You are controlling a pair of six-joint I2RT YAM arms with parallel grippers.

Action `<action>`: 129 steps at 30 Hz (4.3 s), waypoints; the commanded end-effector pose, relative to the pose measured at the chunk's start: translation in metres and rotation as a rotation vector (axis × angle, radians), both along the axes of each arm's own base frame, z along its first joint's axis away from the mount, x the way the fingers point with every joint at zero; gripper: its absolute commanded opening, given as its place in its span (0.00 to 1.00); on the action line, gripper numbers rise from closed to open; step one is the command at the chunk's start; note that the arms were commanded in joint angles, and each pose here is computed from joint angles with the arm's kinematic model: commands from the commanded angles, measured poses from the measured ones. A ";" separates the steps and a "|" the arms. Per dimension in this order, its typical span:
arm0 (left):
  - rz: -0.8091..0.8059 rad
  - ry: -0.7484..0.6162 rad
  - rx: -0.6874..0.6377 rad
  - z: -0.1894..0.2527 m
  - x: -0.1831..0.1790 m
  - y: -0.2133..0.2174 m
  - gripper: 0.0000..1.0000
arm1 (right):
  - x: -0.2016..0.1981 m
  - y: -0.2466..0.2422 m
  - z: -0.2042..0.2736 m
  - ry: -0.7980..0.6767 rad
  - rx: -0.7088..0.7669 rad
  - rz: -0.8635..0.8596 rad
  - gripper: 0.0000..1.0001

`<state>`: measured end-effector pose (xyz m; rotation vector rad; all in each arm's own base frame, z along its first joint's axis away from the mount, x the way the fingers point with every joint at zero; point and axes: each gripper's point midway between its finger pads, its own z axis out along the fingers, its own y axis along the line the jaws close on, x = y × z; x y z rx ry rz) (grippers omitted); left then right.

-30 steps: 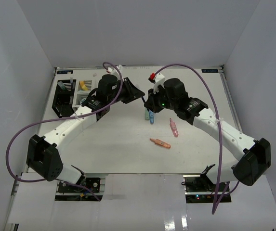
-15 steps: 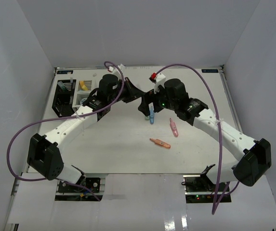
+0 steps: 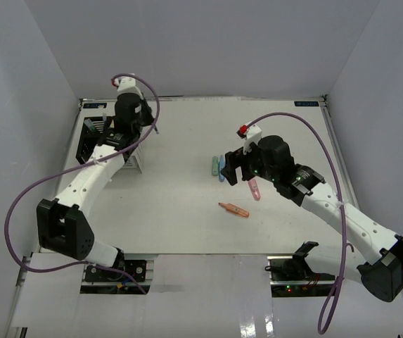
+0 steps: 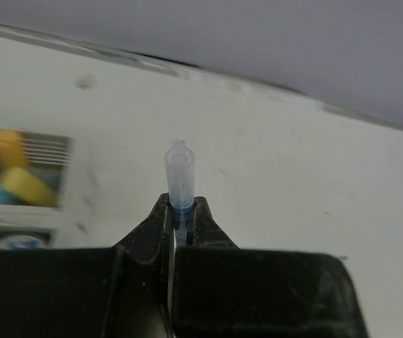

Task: Sort the stationery into containers
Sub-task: Place the pen in the storage box, then pick up the stationery from the center of the board.

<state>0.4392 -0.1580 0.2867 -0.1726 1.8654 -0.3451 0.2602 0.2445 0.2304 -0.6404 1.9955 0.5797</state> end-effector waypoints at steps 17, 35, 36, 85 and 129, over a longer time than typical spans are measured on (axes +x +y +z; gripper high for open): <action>0.696 -0.168 0.271 0.013 0.102 0.280 0.00 | -0.004 -0.011 -0.014 -0.021 -0.050 0.022 0.90; 0.691 -0.001 0.223 -0.046 0.088 0.287 0.72 | 0.005 -0.017 -0.031 0.030 -0.099 -0.041 0.90; 0.688 0.000 0.219 -0.044 0.087 0.286 0.75 | 0.004 -0.018 -0.032 0.034 -0.099 -0.044 0.90; -0.159 0.753 0.103 -0.225 -0.004 -0.171 0.83 | -0.021 -0.069 -0.072 0.123 -0.113 -0.258 0.96; -0.077 0.528 0.170 -0.159 -0.013 -0.133 0.00 | -0.022 -0.071 -0.075 0.131 -0.127 -0.262 0.96</action>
